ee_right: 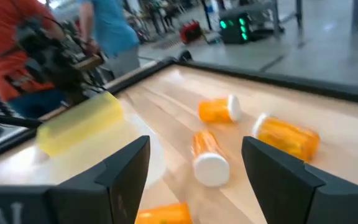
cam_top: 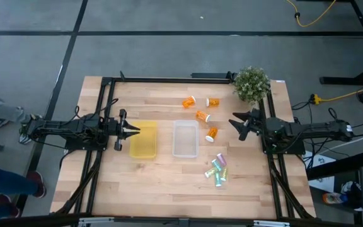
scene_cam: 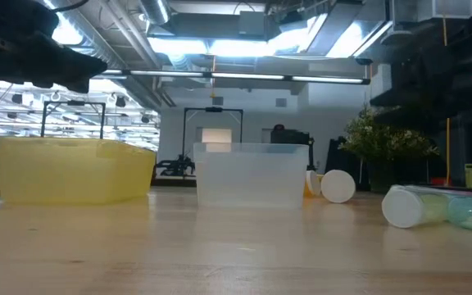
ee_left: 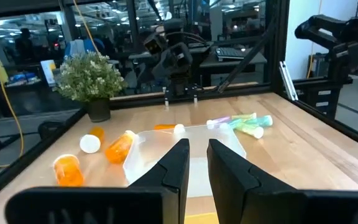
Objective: Pick and place medicine bottles into bin by pill shape (circle, oval)
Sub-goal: Put the orange pill bottle into the yellow bin
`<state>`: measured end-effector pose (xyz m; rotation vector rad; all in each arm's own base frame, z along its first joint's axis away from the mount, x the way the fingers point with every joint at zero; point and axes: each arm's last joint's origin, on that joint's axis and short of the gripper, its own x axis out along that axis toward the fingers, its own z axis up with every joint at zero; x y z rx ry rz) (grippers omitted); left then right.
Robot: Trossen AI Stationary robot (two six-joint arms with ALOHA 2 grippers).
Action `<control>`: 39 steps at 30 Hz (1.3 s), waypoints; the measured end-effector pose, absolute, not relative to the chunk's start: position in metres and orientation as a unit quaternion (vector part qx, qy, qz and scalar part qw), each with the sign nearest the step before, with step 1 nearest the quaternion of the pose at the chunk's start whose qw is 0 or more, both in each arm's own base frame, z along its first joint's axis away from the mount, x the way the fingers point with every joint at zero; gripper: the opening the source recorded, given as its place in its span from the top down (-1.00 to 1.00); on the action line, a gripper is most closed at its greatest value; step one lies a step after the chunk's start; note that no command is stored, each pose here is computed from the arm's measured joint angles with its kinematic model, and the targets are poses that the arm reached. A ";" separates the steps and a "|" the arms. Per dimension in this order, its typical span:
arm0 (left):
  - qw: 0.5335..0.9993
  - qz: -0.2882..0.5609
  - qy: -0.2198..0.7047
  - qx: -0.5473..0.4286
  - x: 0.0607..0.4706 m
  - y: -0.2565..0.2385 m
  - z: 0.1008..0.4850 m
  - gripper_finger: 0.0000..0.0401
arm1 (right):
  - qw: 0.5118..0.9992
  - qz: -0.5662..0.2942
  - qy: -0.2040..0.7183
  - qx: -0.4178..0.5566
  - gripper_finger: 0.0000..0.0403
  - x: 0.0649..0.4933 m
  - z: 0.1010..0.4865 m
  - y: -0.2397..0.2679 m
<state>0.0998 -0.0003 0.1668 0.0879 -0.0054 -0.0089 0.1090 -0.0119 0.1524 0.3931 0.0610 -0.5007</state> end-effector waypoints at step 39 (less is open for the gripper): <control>0.994 -0.003 -0.086 0.070 0.098 -0.001 0.183 0.75 | 0.927 -0.011 0.260 0.270 -0.28 0.141 0.140 -0.012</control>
